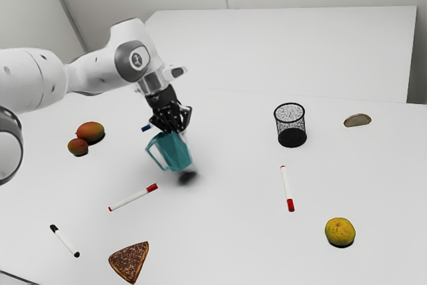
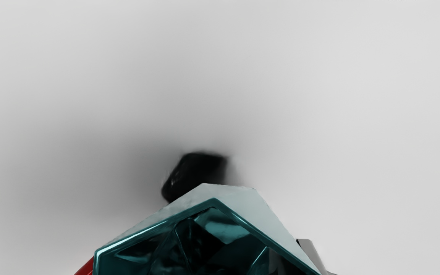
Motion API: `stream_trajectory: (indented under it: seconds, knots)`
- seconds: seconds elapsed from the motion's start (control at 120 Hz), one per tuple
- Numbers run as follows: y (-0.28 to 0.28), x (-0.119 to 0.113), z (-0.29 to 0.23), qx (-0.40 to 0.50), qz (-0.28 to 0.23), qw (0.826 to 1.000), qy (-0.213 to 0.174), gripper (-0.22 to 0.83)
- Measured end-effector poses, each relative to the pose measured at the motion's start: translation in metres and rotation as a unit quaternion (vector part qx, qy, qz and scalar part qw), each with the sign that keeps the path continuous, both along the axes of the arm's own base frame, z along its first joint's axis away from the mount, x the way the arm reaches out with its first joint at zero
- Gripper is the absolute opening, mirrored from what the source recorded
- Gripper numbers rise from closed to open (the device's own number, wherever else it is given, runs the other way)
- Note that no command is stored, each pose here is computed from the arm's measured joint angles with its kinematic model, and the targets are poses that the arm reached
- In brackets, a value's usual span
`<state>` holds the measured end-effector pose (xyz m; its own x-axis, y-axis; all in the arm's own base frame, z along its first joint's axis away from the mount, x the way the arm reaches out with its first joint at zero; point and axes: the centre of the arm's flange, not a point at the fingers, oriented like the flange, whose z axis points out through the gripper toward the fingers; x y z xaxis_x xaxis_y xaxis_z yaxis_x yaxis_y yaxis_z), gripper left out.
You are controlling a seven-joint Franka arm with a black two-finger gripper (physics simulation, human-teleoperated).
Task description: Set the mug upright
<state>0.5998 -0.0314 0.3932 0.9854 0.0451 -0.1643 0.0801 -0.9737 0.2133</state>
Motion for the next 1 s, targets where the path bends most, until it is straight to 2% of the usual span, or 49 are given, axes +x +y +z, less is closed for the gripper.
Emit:
stream_trajectory:
  seconds: [0.158, 0.442, 1.0]
  knots:
    - [-0.004, 0.006, 0.004, 0.074, -0.041, 0.996, -0.036, -0.17]
    - [-0.003, 0.015, 0.003, 0.121, -0.061, 0.988, -0.073, -0.17]
    - [-0.003, 0.029, -0.039, 0.130, -0.060, 0.986, -0.082, -0.17]
